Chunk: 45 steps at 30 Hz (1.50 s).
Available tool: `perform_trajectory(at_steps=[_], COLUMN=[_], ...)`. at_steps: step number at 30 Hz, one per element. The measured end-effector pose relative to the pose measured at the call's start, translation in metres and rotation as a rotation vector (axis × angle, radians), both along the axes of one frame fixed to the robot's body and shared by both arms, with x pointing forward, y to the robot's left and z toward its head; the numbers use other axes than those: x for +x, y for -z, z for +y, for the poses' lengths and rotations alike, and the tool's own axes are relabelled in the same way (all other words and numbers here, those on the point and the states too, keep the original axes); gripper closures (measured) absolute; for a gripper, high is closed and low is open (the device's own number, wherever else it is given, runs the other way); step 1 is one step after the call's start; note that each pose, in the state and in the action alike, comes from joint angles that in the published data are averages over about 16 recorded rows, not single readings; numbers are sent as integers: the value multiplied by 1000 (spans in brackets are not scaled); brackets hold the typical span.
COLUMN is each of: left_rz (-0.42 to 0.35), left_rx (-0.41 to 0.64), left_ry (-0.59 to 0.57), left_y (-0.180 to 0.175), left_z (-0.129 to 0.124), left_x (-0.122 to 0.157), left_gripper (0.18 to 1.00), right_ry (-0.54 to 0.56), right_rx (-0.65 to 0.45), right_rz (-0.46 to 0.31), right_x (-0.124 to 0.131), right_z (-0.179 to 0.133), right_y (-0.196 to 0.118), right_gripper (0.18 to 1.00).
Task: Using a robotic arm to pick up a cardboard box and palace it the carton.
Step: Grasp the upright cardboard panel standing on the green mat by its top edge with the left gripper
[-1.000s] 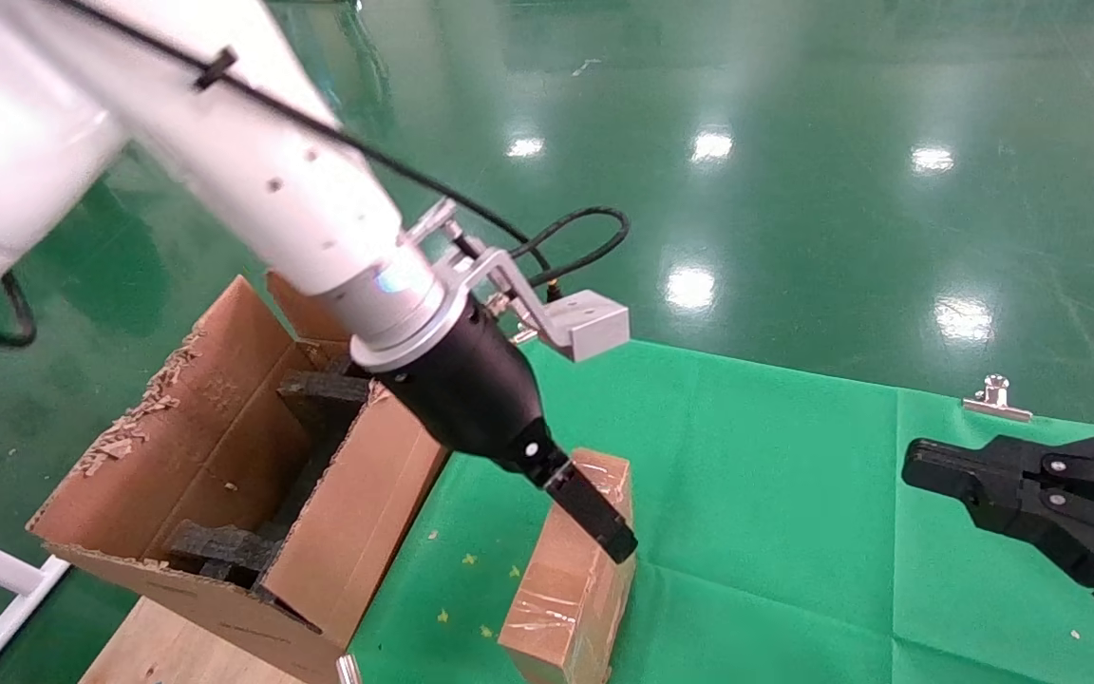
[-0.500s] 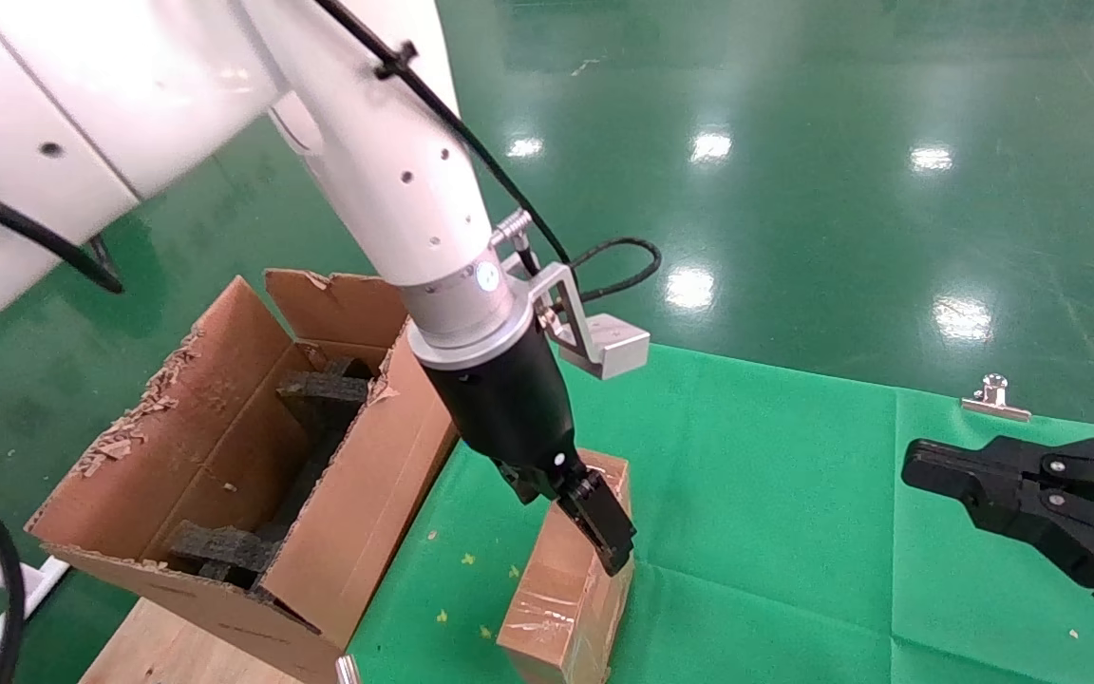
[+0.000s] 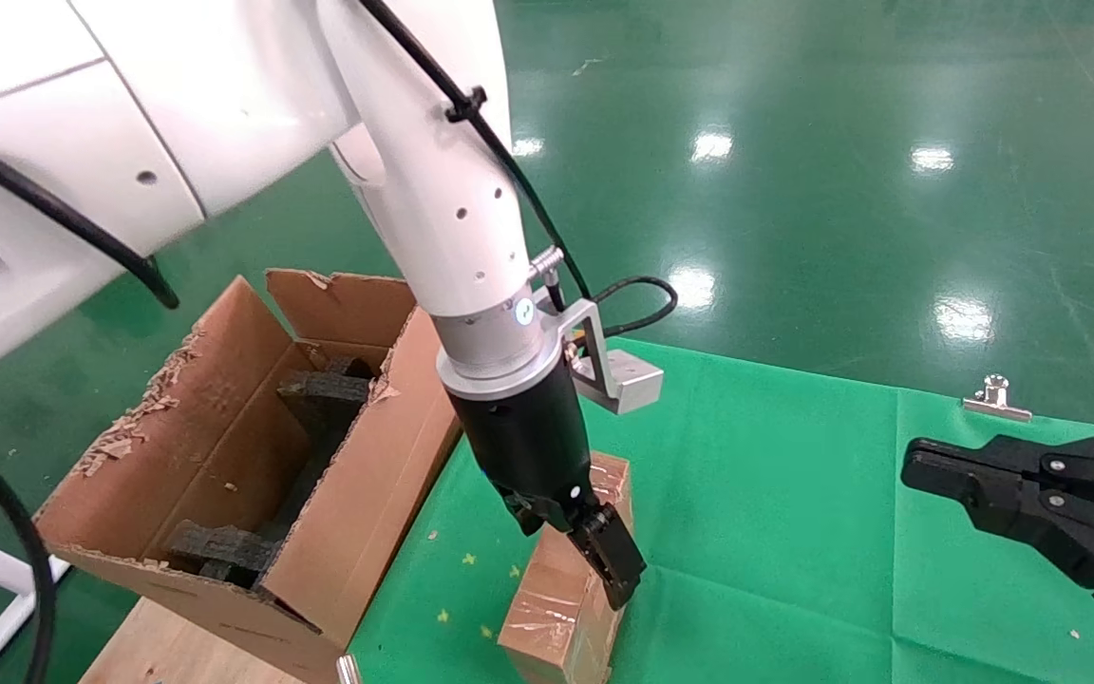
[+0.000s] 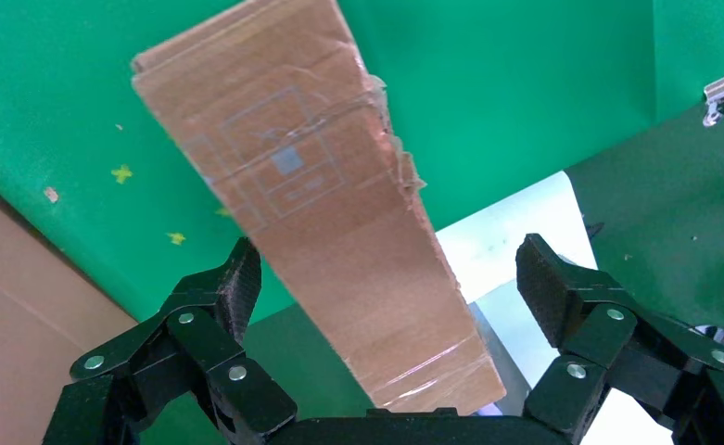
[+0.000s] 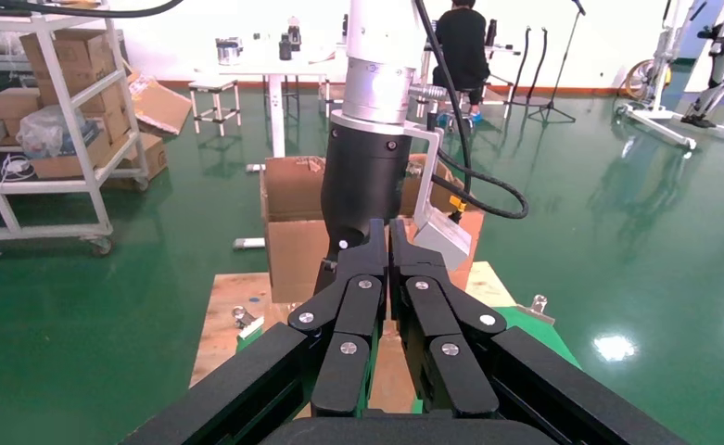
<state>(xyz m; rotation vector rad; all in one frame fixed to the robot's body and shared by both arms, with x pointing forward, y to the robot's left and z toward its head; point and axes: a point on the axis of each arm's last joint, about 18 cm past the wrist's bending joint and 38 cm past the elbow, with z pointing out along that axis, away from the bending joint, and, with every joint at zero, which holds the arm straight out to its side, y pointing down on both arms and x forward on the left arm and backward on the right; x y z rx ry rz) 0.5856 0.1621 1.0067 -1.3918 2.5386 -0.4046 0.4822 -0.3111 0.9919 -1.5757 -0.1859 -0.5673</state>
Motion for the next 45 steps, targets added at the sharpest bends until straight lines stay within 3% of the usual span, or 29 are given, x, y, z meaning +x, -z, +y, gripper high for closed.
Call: perform_trajectory(at_steps=[15, 24, 38, 45], left_rz=[1, 1, -3, -54], left_rx=[0, -1, -3, -47], left_ry=[-1, 0, 1, -14], left_y=[1, 0, -1, -23], left_z=[-1, 0, 0, 10], left_x=[0, 0, 0, -1], left_gripper=[216, 302, 578, 746], right_ry=[0, 0, 0, 0], right_rx=[0, 0, 0, 0], right_rz=[0, 0, 0, 0], right_x=[0, 0, 0, 0], right_z=[0, 0, 0, 0], right_y=[0, 0, 0, 0], right_gripper=[875, 708, 404, 280])
